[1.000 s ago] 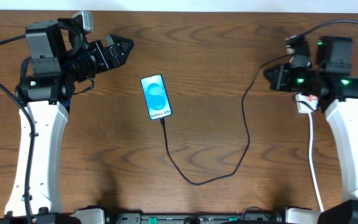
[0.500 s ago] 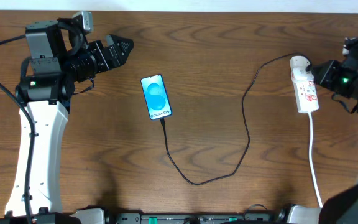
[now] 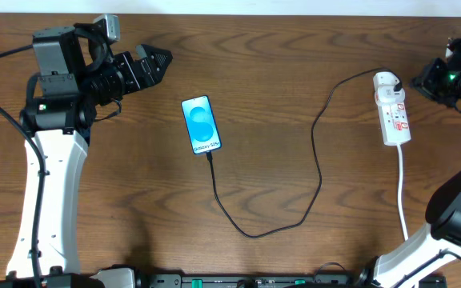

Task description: Plug charger to phone and switch on socket

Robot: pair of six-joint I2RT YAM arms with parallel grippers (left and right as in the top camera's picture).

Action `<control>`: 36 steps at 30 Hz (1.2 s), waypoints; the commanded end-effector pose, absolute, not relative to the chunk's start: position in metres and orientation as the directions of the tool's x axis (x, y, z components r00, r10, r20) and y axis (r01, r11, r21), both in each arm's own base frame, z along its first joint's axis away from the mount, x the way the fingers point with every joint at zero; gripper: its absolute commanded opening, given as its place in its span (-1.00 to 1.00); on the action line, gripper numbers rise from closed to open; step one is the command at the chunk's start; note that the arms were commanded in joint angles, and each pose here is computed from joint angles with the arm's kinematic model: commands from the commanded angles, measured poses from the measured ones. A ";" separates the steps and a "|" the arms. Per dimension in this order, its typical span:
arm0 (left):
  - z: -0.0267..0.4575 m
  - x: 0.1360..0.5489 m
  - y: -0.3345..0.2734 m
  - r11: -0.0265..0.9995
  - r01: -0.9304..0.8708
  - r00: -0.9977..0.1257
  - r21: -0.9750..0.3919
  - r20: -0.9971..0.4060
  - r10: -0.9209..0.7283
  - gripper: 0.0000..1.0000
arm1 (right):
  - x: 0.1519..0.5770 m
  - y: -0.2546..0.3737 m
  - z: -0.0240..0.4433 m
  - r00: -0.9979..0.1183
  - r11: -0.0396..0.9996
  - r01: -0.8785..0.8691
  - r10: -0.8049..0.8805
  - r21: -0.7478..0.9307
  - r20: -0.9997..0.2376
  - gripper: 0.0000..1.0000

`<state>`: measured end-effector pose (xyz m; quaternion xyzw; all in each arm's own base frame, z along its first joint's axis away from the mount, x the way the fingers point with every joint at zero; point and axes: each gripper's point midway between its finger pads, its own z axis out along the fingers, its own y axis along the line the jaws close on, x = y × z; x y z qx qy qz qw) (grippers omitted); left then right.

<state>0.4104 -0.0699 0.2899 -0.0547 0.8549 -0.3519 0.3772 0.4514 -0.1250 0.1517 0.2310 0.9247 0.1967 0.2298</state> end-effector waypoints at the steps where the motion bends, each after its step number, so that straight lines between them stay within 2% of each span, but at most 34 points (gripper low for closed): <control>1: 0.293 0.411 -0.070 0.750 0.180 -0.703 -0.637 -0.616 -0.354 0.87 | 0.448 -0.148 0.133 -0.778 0.807 0.411 0.553 0.424 -0.299 -0.98; 7: 0.293 0.411 -0.070 0.750 0.180 -0.703 -0.637 -0.616 -0.354 0.86 | 0.438 -0.163 0.103 -0.789 0.793 0.448 0.568 0.414 -0.234 -0.98; 16: 0.293 0.411 -0.070 0.750 0.180 -0.703 -0.637 -0.616 -0.354 0.86 | 0.436 -0.167 0.077 -0.817 0.804 0.430 0.540 0.411 -0.201 -0.98; 36: 0.293 0.411 -0.070 0.750 0.180 -0.703 -0.637 -0.616 -0.354 0.86 | 0.453 -0.162 0.044 -0.839 0.826 0.389 0.500 0.409 -0.213 -0.98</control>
